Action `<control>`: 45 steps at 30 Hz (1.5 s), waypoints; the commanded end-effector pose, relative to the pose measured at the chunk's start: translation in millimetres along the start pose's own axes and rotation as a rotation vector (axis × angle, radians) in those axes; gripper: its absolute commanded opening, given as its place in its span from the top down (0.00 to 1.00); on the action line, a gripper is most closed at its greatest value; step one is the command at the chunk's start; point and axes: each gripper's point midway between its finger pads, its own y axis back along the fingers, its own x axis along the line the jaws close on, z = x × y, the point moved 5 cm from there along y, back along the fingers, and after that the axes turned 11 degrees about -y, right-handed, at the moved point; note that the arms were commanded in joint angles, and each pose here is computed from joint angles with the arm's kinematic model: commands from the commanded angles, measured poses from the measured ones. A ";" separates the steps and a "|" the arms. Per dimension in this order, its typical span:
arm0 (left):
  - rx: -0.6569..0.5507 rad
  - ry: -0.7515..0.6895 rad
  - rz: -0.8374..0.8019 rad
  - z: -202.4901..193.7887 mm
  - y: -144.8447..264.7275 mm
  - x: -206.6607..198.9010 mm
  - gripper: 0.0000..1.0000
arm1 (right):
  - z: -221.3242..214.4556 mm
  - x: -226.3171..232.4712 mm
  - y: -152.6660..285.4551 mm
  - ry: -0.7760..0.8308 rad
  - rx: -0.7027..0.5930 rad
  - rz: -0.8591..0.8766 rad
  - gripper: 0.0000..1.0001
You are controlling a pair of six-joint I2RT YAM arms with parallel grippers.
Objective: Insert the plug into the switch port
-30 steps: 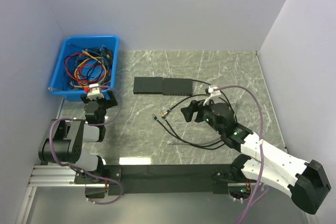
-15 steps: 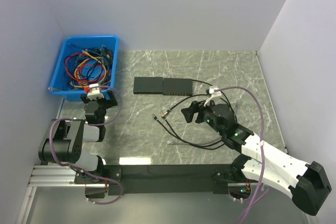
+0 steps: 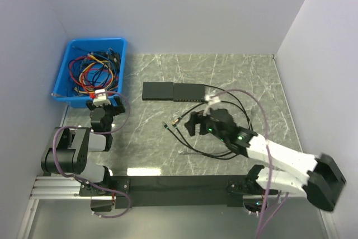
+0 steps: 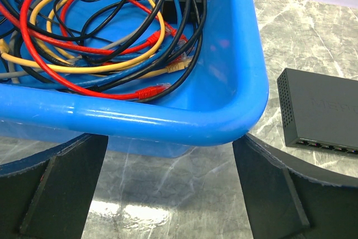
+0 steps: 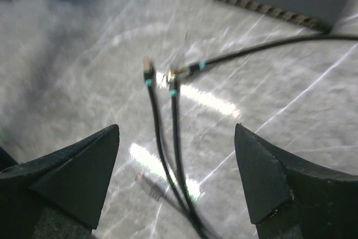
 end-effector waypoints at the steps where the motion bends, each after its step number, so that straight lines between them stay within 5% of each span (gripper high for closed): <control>1: -0.090 0.014 -0.006 22.3 -6.4 -0.4 0.01 | 7.3 26.4 -15.2 0.096 0.061 -0.050 0.10; 5: -0.093 0.013 -0.006 23.4 -7.1 -0.3 0.00 | -20.0 36.5 -42.4 0.196 0.193 -0.159 0.17; 29: -0.091 0.014 -0.007 22.9 -7.1 -0.6 0.01 | -70.9 63.8 -120.8 0.311 0.403 -0.229 0.53; 45: -0.091 0.015 -0.006 22.6 -6.4 -0.4 0.01 | -102.1 48.7 -133.9 0.309 0.477 -0.262 0.63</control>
